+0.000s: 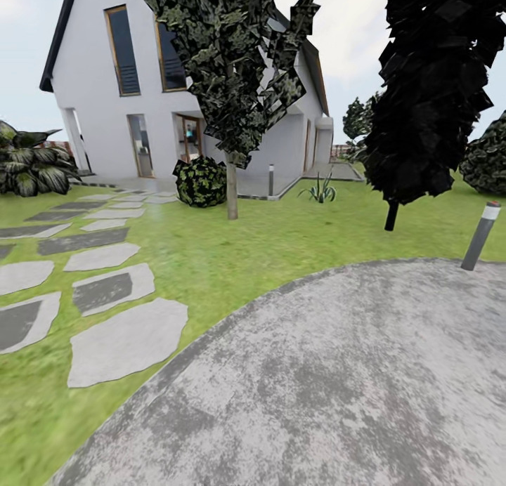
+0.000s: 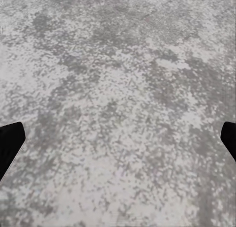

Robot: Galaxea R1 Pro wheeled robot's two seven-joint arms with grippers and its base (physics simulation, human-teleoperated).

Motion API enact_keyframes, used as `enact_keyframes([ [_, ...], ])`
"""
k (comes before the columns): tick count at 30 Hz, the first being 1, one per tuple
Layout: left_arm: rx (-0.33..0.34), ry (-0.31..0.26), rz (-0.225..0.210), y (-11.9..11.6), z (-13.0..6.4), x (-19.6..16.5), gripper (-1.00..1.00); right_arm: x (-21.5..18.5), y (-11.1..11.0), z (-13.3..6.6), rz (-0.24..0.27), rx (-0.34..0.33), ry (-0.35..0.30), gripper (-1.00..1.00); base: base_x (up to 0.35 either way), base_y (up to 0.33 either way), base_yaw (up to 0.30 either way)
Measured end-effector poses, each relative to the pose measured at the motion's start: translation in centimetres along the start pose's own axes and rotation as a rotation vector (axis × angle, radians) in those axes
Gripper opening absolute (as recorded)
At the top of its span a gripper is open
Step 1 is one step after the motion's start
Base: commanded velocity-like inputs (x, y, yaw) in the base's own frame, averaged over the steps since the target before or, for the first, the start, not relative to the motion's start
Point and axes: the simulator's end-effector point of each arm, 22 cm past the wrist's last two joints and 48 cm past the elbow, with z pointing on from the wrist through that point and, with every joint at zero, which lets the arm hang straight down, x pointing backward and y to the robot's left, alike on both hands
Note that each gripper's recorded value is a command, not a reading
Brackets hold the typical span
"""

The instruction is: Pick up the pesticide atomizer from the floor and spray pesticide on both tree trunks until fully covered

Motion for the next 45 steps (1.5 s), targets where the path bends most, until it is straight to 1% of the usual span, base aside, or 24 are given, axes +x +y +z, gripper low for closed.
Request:
enact_keyframes([
  [5,-0.006,0.0,-0.006,0.2,0.6,0.9,1.0,0.9,0.1,0.5,0.001,-0.001,-0.002,1.0,0.0,0.0,0.279],
  [7,-0.016,-0.002,-0.018,0.6,0.9,1.2,1.0,1.3,0.2,0.7,0.001,-0.001,-0.003,1.0,0.0,0.0,0.279],
  [9,-0.036,-0.003,-0.04,1.3,1.1,1.5,1.0,1.7,0.2,0.9,0.001,-0.002,-0.003,1.0,0.0,0.0,0.279],
  [12,-0.046,-0.009,-0.055,1.6,1.5,1.8,1.0,2.2,0.3,1.2,0.001,-0.003,-0.004,1.0,0.0,0.0,0.279],
  [15,-0.044,-0.03,-0.063,1.3,2.3,0.9,1.0,2.6,0.5,1.5,0.003,-0.004,-0.008,1.0,0.0,0.0,0.275],
  [20,-0.036,-0.071,-0.061,0.9,4.2,-1.5,1.0,2.8,1.4,2.3,0.01,-0.013,-0.023,1.0,0.0,0.0,0.248],
  [22,-0.039,-0.085,-0.064,1.1,4.9,-2.4,1.0,1.6,2.0,2.8,0.016,-0.02,-0.052,1.0,0.0,0.0,0.219],
  [24,-0.042,-0.088,-0.067,1.3,5.3,-2.3,1.0,1.3,2.3,3.2,0.018,-0.023,-0.066,1.0,0.0,0.0,0.212],
  [28,-0.048,-0.084,-0.065,1.7,5.8,-1.1,1.0,1.7,2.6,3.7,0.018,-0.028,-0.072,1.0,0.0,0.0,0.208],
  [33,-0.047,-0.06,-0.064,1.6,6.3,1.1,1.0,3.1,2.7,4.2,0.016,-0.03,-0.063,1.0,0.0,0.0,0.206],
  [35,-0.047,-0.054,-0.064,1.6,6.6,1.8,1.0,4.0,2.8,4.4,0.015,-0.031,-0.055,1.0,0.0,0.0,0.206],
  [40,-0.049,-0.044,-0.063,1.6,7.2,3.3,1.0,7.3,2.7,4.7,0.016,-0.027,-0.007,1.0,0.0,0.0,0.206],
  [45,-0.049,-0.038,-0.063,1.5,7.8,4.6,1.0,9.2,2.7,5.1,0.016,-0.026,0.011,1.0,0.0,0.0,0.206],
])
